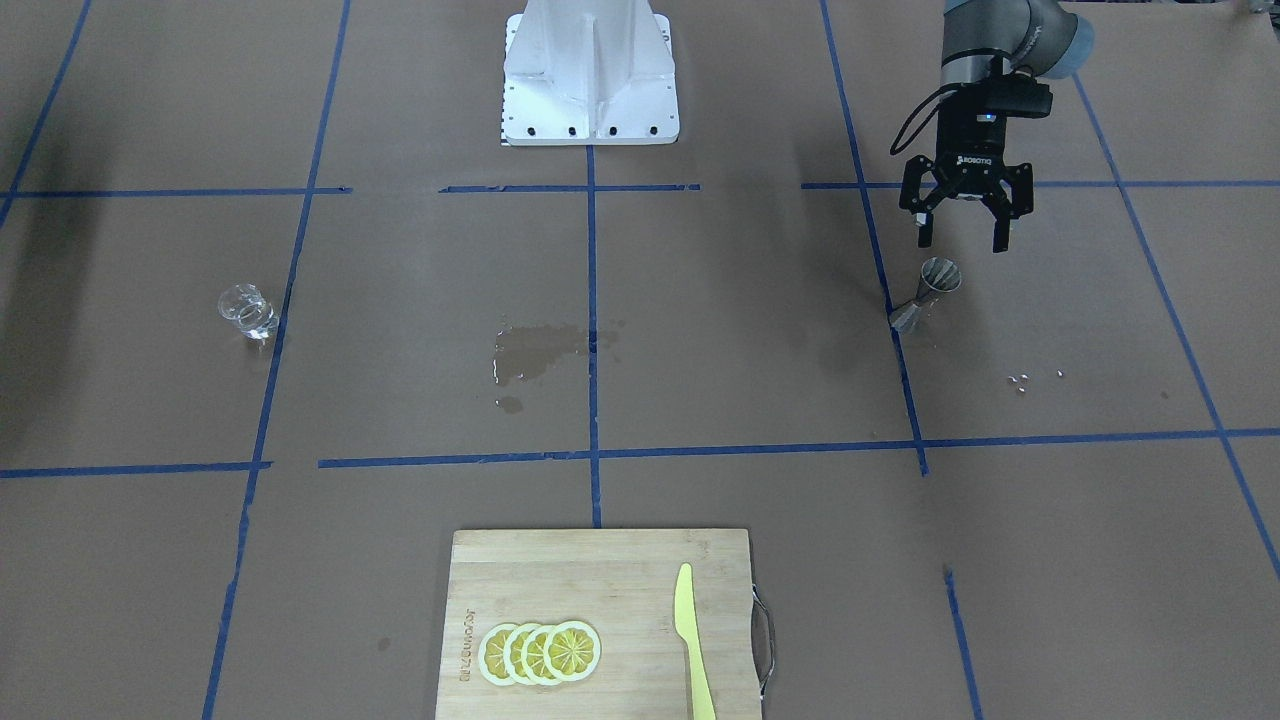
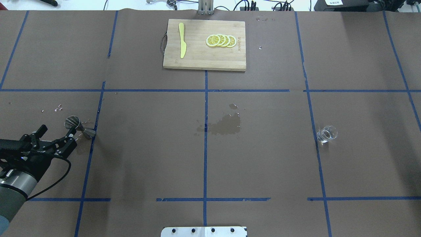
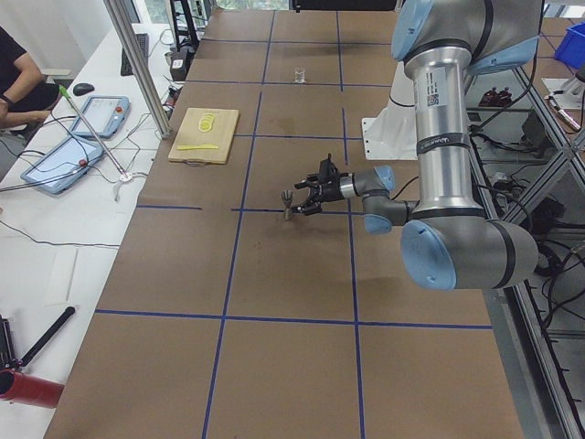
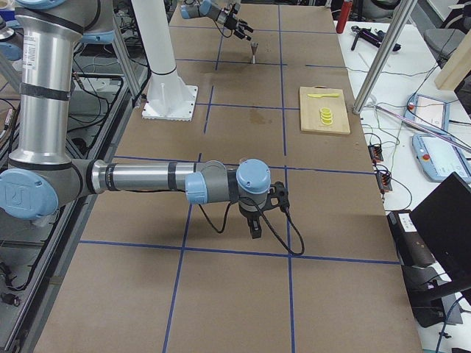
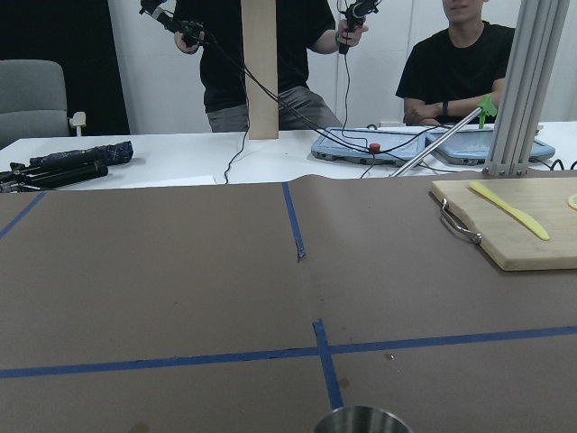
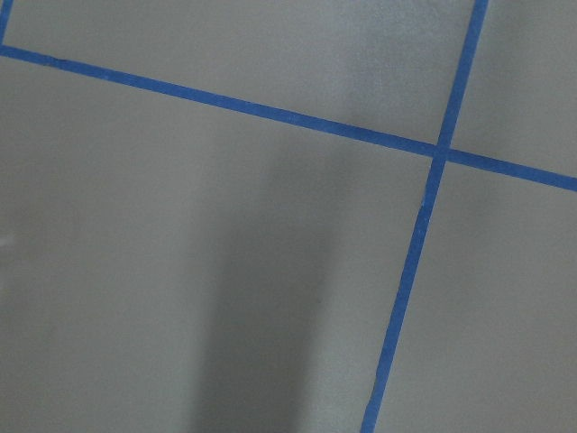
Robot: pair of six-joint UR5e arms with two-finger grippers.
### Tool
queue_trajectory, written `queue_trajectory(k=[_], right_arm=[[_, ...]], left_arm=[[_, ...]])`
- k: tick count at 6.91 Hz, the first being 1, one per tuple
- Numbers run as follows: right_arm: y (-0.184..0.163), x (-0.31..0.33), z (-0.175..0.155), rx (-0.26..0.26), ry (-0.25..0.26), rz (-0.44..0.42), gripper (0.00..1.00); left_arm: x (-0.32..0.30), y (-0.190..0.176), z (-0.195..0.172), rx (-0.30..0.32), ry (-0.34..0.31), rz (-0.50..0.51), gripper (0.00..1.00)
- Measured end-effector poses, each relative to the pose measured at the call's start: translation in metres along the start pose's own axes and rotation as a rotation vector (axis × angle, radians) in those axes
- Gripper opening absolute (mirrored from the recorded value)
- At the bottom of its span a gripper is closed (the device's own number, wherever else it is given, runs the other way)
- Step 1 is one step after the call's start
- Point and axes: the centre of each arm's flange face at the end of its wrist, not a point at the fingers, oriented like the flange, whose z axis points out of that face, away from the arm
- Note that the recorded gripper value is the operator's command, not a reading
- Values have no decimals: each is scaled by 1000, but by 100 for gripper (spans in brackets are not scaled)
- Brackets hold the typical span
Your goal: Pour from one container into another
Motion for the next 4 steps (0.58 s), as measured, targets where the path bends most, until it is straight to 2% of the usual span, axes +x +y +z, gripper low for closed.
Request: queue_trajectory(k=[4], right_arm=[[1,-1,-1,1,-2,-3,100]], left_arm=[[16,25,17,23,-6,-5,98]])
